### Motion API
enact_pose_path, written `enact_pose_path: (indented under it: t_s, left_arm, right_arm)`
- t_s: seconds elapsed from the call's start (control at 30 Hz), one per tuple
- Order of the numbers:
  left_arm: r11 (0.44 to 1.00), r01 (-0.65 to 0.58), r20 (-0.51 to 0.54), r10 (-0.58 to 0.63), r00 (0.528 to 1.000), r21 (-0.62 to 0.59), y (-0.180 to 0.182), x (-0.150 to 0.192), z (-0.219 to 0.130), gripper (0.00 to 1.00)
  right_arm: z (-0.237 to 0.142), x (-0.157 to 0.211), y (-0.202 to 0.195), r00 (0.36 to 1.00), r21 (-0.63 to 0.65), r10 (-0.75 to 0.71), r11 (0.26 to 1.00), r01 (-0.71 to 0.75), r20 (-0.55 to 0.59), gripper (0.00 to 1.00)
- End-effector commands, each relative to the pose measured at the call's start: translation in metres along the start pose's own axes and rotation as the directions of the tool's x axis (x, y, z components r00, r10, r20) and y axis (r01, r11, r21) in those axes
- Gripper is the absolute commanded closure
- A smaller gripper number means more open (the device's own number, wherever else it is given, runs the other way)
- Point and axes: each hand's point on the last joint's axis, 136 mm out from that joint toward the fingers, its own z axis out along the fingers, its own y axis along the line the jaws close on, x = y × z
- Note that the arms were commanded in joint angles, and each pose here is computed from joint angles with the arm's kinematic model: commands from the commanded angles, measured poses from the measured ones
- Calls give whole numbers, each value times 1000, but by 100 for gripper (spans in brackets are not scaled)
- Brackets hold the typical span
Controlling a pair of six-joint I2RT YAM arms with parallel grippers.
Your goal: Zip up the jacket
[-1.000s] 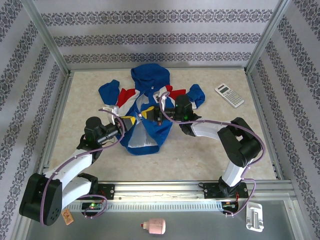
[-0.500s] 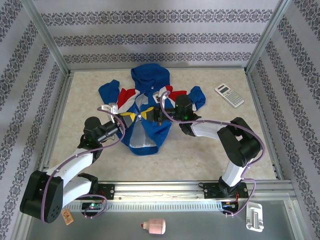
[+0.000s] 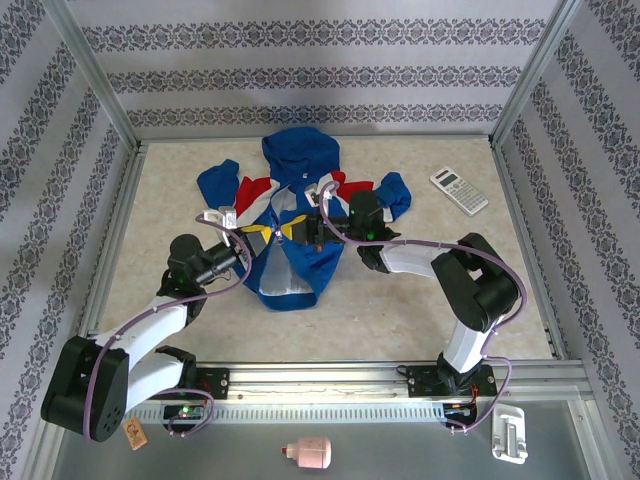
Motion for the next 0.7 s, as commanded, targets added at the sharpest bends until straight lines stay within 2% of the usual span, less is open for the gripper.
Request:
enact_pose_path:
  t_s: [0.0,0.67]
  left_arm:
    - [999,-30,26,29,999,37,-6,-4,-3,100]
    - [999,-25,59,22,998,41,-8,-9,-6,100]
  right_arm:
    - [4,-12,12,998,-55,-49,997,51,24,100]
    - [6,-10,15,999,-71,-43,996,44,16,100]
